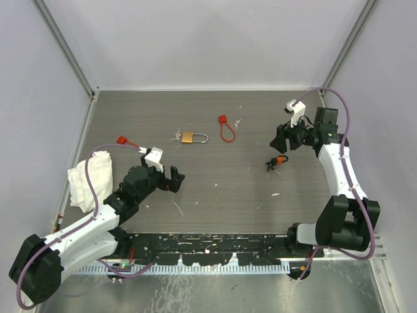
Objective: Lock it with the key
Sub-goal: Pick up the lock from the center of the board.
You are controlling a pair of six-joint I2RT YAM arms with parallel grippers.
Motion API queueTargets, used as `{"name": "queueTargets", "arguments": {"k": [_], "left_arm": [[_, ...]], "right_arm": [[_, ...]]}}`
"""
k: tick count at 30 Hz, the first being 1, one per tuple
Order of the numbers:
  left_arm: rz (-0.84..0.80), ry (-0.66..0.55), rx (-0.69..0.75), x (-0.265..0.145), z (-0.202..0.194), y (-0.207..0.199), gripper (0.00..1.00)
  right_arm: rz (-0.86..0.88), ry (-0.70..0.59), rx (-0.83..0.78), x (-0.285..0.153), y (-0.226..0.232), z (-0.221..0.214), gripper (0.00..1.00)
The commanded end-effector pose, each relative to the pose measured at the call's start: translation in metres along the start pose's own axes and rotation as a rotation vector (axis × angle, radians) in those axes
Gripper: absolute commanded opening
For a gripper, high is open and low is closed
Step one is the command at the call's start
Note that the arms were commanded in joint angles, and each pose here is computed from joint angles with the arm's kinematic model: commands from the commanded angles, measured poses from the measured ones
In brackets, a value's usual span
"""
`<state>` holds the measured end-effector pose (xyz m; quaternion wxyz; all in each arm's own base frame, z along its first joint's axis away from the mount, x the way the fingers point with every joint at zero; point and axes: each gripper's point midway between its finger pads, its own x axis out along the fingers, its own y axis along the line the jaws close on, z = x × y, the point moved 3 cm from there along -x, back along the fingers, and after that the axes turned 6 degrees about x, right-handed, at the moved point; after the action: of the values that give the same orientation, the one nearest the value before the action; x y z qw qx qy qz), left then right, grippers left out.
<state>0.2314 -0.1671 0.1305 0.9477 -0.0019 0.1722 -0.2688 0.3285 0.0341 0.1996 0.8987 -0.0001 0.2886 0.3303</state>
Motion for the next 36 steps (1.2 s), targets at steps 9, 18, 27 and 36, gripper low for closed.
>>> {"name": "queueTargets", "arguments": {"k": [9,18,27,36], "left_arm": [[0.004,-0.098,0.005,0.005,0.023,-0.001,0.98],[0.007,-0.111,0.000,0.002,0.022,0.000,0.98],[0.010,-0.113,-0.001,0.002,0.022,0.000,0.98],[0.009,-0.117,-0.003,0.001,0.022,0.000,0.98]], "right_arm": [[-0.203,0.165,0.010,-0.005,-0.050,-0.029,0.72],[-0.153,0.166,0.113,0.002,-0.055,-0.041,0.72],[-0.117,0.043,0.283,-0.006,-0.058,-0.035,0.70],[-0.219,-0.023,0.543,0.003,-0.068,-0.037,0.61]]}}
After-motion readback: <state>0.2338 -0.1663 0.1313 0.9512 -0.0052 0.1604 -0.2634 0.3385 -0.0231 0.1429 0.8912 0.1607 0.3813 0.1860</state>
